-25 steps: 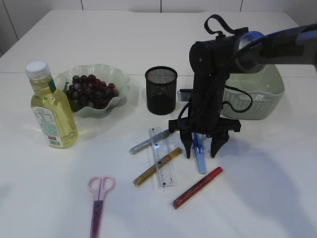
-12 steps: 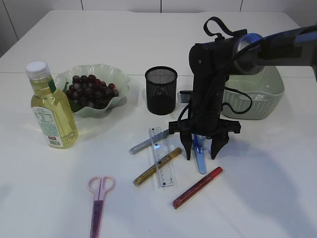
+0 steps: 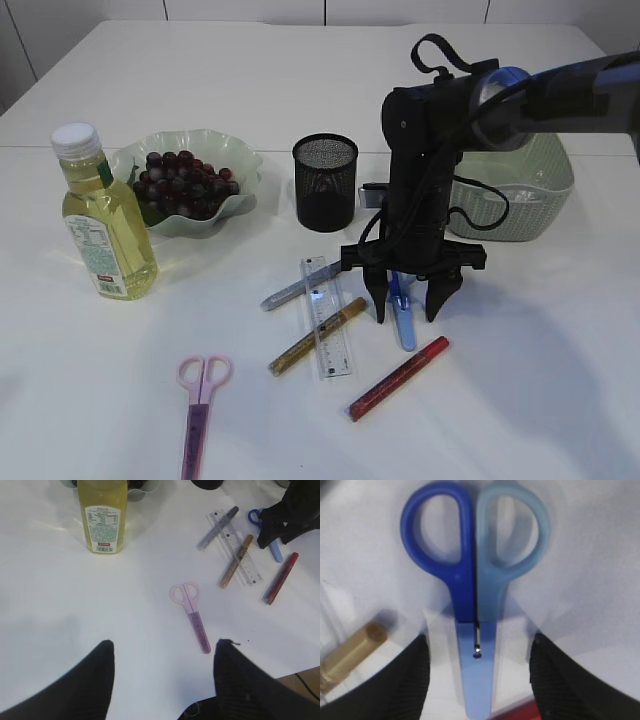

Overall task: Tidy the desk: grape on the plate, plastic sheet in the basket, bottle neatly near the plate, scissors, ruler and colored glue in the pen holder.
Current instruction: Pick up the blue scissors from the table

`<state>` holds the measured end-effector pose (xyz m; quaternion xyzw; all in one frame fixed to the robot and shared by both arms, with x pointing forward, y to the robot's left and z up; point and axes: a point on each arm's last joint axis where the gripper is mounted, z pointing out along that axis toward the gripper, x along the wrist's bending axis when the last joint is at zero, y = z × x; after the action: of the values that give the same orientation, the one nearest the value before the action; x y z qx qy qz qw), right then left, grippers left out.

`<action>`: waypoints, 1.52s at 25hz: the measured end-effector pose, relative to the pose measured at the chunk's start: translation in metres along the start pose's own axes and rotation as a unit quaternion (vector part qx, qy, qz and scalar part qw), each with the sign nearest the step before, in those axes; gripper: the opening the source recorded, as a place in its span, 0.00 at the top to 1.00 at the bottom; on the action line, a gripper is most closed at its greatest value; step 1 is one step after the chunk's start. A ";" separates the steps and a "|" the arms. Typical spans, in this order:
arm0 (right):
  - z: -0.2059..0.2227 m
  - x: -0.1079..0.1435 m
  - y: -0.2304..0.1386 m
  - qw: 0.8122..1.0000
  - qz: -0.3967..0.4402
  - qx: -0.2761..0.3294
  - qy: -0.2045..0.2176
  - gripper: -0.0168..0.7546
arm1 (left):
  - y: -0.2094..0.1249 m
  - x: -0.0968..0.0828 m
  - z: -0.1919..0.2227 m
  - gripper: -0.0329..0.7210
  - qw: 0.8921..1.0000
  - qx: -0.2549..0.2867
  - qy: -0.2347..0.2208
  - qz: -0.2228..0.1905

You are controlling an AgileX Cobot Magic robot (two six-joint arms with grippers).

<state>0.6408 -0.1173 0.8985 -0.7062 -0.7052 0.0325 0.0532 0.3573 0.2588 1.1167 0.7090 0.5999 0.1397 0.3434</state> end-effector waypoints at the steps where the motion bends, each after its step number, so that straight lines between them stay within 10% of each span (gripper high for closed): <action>1: 0.000 0.000 0.000 1.000 0.000 0.000 0.000 0.34 | 0.000 0.000 0.000 0.35 1.000 0.000 0.000 0.000; 12: 0.000 0.000 0.000 1.000 0.000 0.000 0.000 0.35 | 0.000 0.000 0.000 0.35 1.000 0.001 0.000 0.000; 26: 0.000 0.000 0.000 1.000 0.000 0.000 0.000 0.72 | 0.000 0.000 0.000 0.36 1.000 0.001 0.000 0.000; 38: 0.000 0.000 0.000 1.000 0.000 -0.001 0.000 0.75 | 0.000 0.000 0.000 0.37 1.000 0.001 0.000 0.000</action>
<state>0.6410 -0.1172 0.8985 -0.7063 -0.7053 0.0317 0.0528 0.3572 0.2588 1.1165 0.7093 0.6000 0.1392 0.3428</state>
